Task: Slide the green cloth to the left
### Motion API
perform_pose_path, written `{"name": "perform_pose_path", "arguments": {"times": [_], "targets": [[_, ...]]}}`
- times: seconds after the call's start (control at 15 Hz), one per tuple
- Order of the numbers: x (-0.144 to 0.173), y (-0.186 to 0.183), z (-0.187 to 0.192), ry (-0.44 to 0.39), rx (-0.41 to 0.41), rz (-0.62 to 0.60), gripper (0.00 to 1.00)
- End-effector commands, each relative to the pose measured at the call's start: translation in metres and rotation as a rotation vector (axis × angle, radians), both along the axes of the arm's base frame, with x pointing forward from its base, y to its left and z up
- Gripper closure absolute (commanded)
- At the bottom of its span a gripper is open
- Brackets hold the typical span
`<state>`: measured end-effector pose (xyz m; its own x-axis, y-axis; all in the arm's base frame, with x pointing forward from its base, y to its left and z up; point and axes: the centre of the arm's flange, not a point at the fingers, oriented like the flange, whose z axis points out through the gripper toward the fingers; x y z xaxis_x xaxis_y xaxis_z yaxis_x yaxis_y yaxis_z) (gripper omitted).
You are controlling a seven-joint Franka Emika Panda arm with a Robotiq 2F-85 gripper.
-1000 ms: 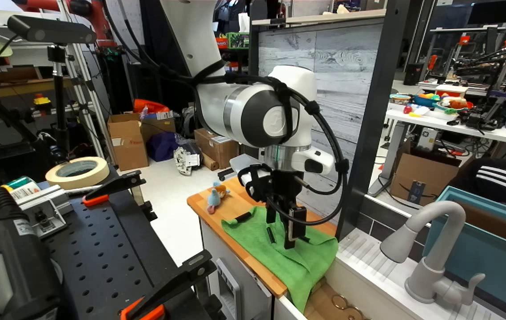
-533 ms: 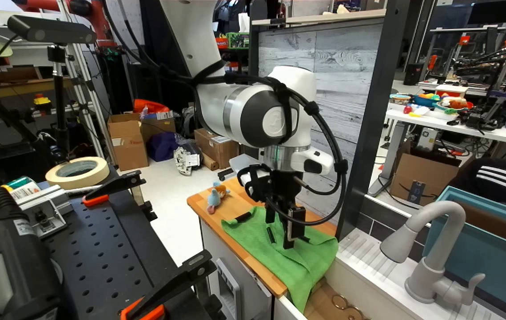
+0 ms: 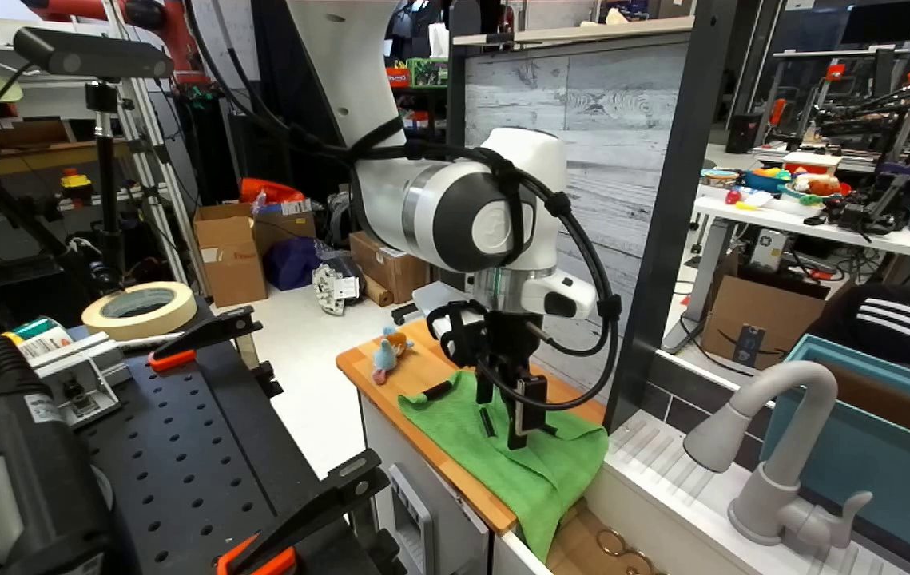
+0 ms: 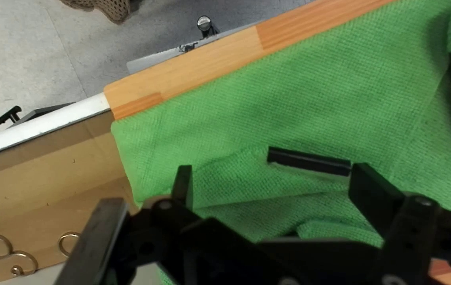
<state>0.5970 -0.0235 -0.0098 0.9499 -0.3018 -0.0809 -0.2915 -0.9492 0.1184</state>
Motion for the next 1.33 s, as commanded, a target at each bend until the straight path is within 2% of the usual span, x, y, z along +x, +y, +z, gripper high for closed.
{"name": "perform_pose_path", "arguments": {"times": [0.0,0.73,1.27], "targets": [[0.011,0.000,-0.012,-0.004,0.009,0.003,0.00],[0.023,0.007,-0.041,-0.012,0.013,0.008,0.00],[0.049,0.036,-0.054,-0.052,0.002,0.028,0.00]]}}
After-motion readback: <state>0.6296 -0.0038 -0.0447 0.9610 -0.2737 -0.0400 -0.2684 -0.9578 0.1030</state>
